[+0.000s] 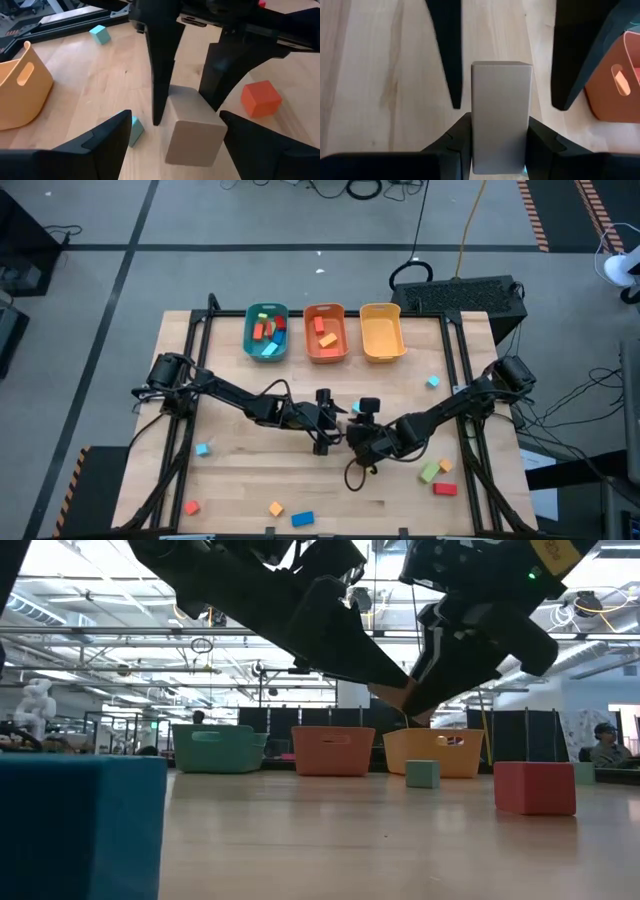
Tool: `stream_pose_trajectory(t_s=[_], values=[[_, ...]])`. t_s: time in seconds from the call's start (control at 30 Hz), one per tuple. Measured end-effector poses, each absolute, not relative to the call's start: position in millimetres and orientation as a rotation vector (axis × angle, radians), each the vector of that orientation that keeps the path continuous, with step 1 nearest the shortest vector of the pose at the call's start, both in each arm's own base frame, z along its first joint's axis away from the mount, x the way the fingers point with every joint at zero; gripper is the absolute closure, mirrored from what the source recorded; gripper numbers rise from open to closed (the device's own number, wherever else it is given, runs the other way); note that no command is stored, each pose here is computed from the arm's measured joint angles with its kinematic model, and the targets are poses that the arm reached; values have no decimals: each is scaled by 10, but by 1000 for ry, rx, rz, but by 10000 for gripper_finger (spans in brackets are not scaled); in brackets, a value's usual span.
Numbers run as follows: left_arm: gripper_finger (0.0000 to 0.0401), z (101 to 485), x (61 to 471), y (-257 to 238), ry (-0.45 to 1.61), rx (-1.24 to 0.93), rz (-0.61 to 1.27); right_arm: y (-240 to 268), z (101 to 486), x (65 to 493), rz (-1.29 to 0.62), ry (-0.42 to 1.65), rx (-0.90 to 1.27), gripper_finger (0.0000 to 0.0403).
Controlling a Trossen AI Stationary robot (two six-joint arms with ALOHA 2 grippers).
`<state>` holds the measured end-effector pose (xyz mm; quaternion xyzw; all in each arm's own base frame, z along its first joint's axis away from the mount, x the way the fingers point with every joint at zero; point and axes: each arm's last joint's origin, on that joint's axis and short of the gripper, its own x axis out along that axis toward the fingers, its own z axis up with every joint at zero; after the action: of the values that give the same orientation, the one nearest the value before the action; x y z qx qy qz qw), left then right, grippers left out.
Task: Sort blocks by size
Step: Put the brown thick rectangular block into the orange bin
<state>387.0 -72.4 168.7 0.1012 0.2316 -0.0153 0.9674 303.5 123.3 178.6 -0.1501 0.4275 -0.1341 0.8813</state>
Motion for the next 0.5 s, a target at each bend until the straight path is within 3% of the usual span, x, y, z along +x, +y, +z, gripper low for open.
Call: stream_pose_trajectory(t_s=[0.17,0.43,0.5], values=[[137,1685,3875,-696,472,202,-28,1238,1797,3055,-279,868,-303,289],[256,1681,3873,-701,476,226,-48,1237,1798,3058,-284,865,-286,288],[258,1681,3873,-701,476,228,-49,1237,1797,3058,-282,866,-283,282]])
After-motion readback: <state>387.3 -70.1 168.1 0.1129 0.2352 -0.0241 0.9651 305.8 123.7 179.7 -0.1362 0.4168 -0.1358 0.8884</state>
